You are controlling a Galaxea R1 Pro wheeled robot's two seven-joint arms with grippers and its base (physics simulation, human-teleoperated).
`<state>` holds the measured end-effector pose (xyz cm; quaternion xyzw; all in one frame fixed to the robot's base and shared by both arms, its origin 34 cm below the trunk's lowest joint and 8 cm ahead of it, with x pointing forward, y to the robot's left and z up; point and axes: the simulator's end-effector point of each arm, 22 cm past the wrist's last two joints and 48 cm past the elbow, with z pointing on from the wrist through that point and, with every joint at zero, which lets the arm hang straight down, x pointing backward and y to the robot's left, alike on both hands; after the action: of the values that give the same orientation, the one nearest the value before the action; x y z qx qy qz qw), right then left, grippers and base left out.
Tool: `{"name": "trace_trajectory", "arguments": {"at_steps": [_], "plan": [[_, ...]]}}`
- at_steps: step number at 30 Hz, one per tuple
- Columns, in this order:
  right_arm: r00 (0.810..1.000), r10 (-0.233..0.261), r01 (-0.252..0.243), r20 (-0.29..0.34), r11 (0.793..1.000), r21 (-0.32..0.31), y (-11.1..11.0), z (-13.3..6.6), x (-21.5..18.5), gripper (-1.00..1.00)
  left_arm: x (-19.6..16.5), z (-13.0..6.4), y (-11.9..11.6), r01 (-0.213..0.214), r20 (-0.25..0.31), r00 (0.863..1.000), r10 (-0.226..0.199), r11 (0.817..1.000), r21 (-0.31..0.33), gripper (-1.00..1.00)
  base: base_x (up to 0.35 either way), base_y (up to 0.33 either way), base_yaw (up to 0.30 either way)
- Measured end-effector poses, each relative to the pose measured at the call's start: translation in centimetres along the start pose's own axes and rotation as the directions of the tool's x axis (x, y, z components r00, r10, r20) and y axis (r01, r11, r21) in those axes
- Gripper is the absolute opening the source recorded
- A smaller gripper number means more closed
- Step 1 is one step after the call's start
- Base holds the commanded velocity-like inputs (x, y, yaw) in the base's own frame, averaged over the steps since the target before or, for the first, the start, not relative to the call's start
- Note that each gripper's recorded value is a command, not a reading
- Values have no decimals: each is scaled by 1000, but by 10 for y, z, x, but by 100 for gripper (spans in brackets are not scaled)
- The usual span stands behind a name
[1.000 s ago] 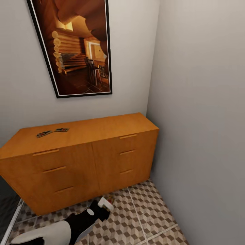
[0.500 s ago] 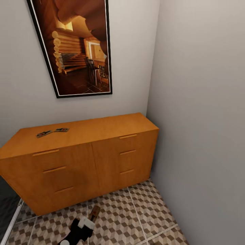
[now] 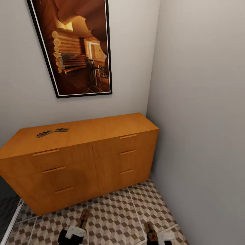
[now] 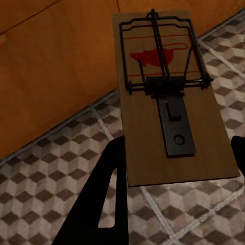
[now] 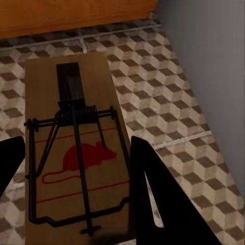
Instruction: Take the four mousetraps from the cabinet in the bathroom and place them on the bathroom floor. Make sure all four end up on the same floor surface, and ensure that at least two of them are either under or directly next to the same bathroom sink.
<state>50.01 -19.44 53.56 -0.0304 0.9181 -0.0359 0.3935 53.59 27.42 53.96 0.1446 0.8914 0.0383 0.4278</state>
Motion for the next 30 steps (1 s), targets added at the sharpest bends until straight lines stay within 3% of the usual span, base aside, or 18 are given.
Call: {"name": "trace_trajectory", "arguments": {"at_steps": [4, 8, 13, 30], "plan": [[999, 4, -4, 42, 1000, 1, -1, 2, -17, -100, 7, -6, 8, 57, 8, 998, -57, 998, -38, -100, 0, 0, 0], [997, 7, -7, 74, 1000, 3, -3, 3, -26, -100, 18, -16, 17, 86, 21, 996, -85, 994, -67, -100, 0, 0, 0], [996, -1, 0, 86, 1000, 13, -13, 4, -28, -100, 22, -26, 19, 93, 60, 994, -88, 993, -74, -100, 0, 0, 0], [994, 1, -3, 110, 1000, 16, -15, 3, -32, -100, 26, -29, 16, 98, 61, 994, -94, 992, -74, -100, 0, 0, 0]]}}
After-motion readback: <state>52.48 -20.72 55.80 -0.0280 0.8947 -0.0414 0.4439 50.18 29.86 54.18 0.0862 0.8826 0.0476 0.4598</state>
